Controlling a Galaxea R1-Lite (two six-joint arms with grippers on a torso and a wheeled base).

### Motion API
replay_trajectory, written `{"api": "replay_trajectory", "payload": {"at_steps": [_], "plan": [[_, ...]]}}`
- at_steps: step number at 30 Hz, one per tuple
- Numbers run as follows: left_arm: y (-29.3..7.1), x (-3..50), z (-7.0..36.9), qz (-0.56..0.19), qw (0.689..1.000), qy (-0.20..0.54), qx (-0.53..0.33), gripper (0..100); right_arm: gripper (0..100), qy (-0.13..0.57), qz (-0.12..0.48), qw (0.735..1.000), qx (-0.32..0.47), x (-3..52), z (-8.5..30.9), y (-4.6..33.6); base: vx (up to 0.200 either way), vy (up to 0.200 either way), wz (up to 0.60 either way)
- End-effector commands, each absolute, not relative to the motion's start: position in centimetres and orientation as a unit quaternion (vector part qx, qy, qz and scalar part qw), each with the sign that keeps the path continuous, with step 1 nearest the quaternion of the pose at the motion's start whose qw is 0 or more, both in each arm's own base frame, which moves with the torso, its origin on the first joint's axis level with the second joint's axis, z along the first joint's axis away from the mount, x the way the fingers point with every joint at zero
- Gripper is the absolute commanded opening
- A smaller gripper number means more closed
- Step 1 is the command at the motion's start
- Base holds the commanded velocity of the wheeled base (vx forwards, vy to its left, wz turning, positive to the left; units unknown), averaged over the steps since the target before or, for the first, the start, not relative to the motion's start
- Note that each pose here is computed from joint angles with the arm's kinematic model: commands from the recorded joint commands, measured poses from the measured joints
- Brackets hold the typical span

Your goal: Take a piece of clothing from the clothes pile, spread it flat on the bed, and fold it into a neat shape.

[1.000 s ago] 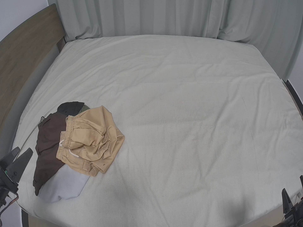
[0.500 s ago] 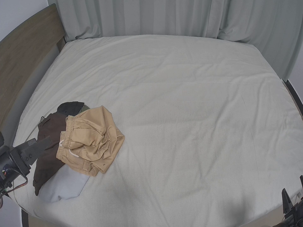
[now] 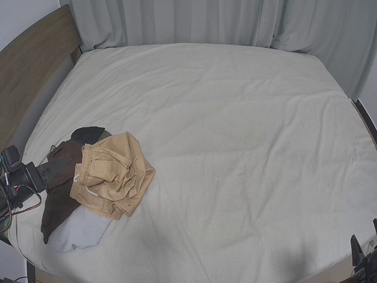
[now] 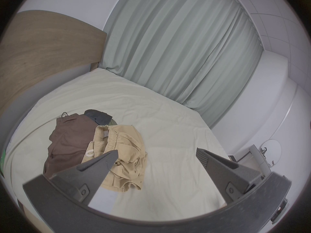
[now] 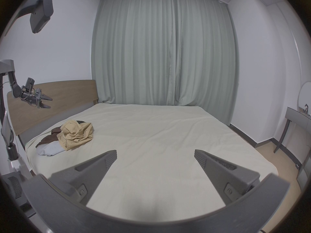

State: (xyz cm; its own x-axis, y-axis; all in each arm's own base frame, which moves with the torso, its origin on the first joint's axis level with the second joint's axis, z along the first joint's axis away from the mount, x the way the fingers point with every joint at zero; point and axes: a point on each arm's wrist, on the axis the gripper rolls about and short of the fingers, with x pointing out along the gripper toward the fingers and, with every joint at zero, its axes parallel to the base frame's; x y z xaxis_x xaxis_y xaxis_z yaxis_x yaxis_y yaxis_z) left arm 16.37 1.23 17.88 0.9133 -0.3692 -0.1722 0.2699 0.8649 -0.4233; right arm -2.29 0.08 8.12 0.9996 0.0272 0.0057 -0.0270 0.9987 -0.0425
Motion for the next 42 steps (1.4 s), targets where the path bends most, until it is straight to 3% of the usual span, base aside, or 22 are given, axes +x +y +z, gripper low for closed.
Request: {"api": "replay_trajectory", "payload": {"at_steps": [1, 23, 42], "plan": [[1.6, 18.1, 17.0, -0.163, 0.953, 0.149, -0.208, 100, 100, -0.003, 0.014, 1.000, -0.022, -2.3, 7.6, 0.1, 0.000, 0.000, 0.00], [2.3, 23.0, 15.3, -0.174, 0.953, 0.138, -0.206, 100, 100, -0.003, 0.014, 1.000, -0.022, -2.3, 7.6, 0.1, 0.000, 0.000, 0.00], [5.6, 27.0, 11.9, -0.184, 0.943, 0.157, -0.229, 100, 100, -0.003, 0.014, 1.000, -0.022, -2.3, 7.6, 0.1, 0.000, 0.000, 0.00]]}}
